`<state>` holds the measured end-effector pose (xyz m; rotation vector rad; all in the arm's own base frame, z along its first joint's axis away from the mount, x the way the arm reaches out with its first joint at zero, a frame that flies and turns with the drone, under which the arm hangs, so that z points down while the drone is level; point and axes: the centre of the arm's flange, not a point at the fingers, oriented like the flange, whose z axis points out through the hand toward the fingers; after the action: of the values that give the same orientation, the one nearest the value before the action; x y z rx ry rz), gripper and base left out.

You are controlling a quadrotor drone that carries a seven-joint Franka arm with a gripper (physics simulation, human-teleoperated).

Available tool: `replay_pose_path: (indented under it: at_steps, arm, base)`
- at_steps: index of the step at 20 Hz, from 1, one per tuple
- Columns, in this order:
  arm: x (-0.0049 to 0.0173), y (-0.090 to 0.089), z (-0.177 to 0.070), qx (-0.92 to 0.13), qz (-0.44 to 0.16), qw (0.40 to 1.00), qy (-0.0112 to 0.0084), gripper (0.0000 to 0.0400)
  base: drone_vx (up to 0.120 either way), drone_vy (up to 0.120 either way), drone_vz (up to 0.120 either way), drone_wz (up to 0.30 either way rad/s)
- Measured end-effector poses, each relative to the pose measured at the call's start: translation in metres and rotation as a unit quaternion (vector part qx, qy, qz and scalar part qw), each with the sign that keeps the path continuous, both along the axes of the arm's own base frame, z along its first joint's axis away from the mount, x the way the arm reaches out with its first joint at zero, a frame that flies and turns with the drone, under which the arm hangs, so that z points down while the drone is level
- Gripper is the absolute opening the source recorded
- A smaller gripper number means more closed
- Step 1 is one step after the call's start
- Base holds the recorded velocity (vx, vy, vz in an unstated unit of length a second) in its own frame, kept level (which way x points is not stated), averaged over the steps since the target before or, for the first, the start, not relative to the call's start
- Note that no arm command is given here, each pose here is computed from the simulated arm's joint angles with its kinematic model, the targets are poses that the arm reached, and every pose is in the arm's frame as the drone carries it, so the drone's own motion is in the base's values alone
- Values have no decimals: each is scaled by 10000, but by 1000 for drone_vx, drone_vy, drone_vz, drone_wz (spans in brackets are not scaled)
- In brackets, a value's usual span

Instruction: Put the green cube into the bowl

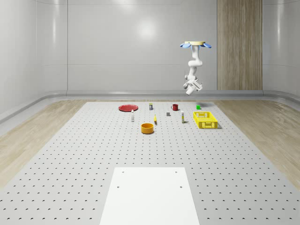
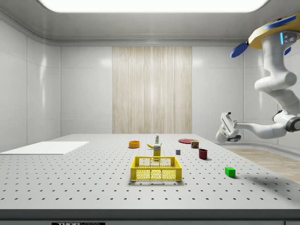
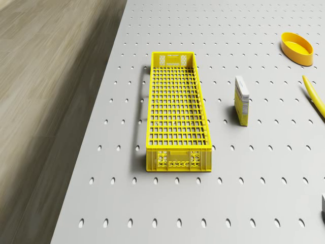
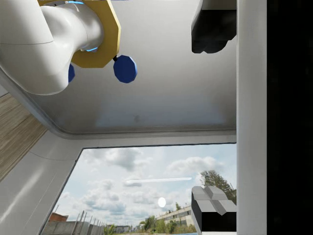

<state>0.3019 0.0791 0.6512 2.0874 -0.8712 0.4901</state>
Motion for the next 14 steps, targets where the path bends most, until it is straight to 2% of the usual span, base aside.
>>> replay_pose_path:
  at_steps: [3, 5, 9, 11, 14]
  arm:
    - [13, 181, -424, -2310, -80, 9729, -1, 400]
    - [25, 181, -767, -3952, -140, 9185, -1, 400]
    - [43, -96, -1299, -6548, -237, 7554, 2, 400]
    - [48, -268, -1437, -7348, -263, 6777, 5, 400]
    - [50, -471, -1538, -8078, -277, 5887, 11, 400]
  base:
    - [120, 0, -120, 0]
    - [120, 0, -120, 0]
    - [120, 0, -120, 0]
    - [120, 0, -120, 0]
    - [0, 0, -120, 0]
